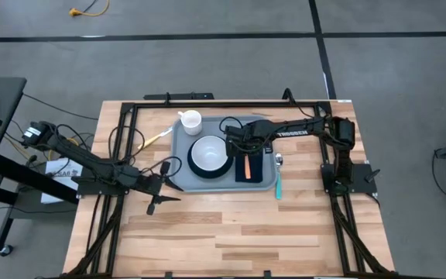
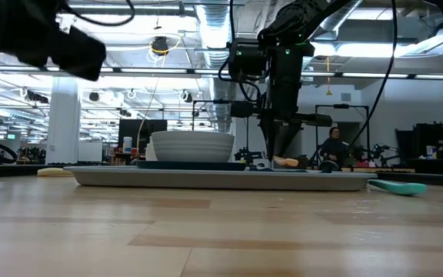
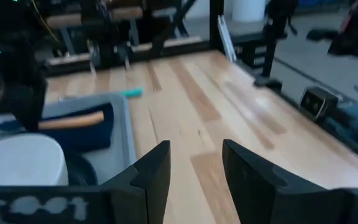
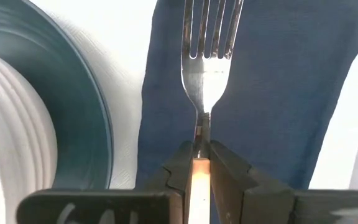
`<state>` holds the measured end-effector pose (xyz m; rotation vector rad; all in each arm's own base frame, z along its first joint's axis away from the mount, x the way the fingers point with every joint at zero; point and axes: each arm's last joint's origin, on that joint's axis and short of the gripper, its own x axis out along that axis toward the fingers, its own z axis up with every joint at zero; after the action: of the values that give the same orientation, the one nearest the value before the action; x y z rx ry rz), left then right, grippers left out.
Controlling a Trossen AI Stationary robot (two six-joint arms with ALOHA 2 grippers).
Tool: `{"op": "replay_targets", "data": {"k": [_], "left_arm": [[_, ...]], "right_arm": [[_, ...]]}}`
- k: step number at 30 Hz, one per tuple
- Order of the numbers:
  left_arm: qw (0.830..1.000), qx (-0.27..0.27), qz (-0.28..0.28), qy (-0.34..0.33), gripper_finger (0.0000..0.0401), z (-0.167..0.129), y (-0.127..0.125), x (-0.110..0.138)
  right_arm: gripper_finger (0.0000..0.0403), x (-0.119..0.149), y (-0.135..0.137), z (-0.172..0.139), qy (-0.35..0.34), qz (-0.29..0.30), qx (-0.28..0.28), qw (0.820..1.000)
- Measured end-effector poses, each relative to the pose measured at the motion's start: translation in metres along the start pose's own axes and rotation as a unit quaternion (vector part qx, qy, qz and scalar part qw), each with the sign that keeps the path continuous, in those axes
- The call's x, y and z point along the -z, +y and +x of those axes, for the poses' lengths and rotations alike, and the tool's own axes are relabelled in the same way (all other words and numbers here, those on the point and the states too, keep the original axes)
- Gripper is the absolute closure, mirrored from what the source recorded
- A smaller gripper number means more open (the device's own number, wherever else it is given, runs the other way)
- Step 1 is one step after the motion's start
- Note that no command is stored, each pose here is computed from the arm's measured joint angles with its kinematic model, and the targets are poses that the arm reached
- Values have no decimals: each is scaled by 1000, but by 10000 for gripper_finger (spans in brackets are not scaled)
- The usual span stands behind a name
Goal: Set up tray
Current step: Put the orange fork on top of the black napkin
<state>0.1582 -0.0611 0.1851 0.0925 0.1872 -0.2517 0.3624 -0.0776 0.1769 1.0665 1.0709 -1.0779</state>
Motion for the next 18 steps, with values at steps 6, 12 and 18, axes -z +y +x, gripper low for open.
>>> {"op": "replay_targets", "data": {"k": [6,12,18], "left_arm": [[999,33,-12,-28,266,-19,1,-9],[996,83,-28,-32,266,-35,0,0],[994,20,-69,-86,266,-49,5,17]], "right_arm": [[365,0,0,0,0,0,0,1000],[365,0,0,0,0,0,0,1000],[365,0,0,0,0,0,0,1000]]}}
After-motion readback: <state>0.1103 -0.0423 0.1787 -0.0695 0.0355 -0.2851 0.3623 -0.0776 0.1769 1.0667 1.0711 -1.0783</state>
